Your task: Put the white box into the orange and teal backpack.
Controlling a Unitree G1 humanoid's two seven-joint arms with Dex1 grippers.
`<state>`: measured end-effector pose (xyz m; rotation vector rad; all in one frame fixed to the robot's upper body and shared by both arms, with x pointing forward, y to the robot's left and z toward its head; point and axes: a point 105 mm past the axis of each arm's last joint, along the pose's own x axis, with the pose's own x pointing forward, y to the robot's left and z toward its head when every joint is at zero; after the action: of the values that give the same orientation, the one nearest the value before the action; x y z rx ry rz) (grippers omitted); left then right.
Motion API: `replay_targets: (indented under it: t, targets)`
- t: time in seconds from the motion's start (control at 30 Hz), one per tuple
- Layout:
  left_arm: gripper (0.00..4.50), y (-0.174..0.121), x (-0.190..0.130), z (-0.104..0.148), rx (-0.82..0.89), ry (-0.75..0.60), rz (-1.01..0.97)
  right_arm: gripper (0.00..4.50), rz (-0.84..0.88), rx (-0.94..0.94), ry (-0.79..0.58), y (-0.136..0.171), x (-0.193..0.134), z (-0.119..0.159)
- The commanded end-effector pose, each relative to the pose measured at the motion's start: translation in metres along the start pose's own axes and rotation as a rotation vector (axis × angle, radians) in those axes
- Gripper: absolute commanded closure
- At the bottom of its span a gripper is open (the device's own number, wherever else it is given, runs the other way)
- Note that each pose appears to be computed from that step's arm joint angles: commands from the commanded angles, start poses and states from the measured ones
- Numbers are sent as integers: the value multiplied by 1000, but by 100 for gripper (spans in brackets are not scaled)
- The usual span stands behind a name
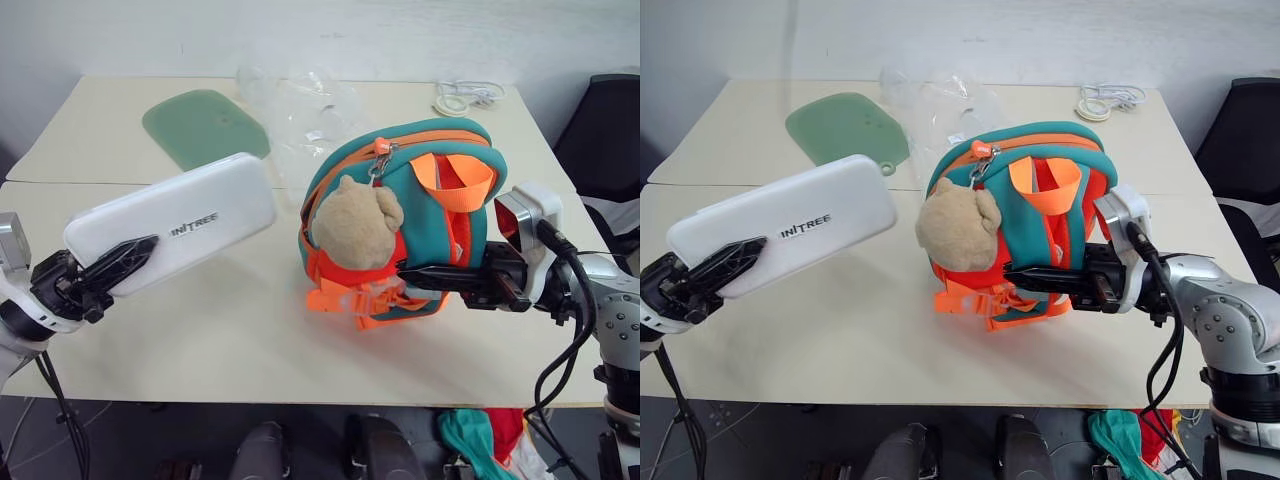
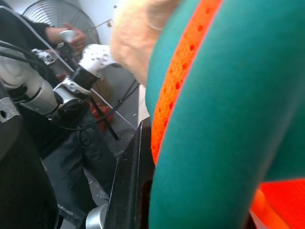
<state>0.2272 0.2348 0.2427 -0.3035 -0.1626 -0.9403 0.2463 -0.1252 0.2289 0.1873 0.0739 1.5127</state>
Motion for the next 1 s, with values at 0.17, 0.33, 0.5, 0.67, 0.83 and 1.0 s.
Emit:
replay_targets:
  t: [0.17, 0.33, 0.5, 0.67, 0.83, 1.0]
  targets:
    - [329, -33, 26, 17, 76, -61, -112, 444, 54, -39, -5, 4, 9, -2]
    - [329, -19, 47, 12, 156, -55, -103, 444, 57, -26, 17, 5, 7, -9]
    - [329, -17, 54, -2, 181, 47, -191, 444, 44, -27, 21, 3, 6, -11]
    - [329, -11, 51, -21, 215, 170, -225, 444, 26, -39, 13, -2, 8, -12]
    - [329, -3, 72, -32, 255, 209, -250, 444, 28, -40, 9, -3, 11, -15]
    - [329, 1, 123, -18, 318, 223, -284, 444, 49, -28, 35, 1, 9, -19]
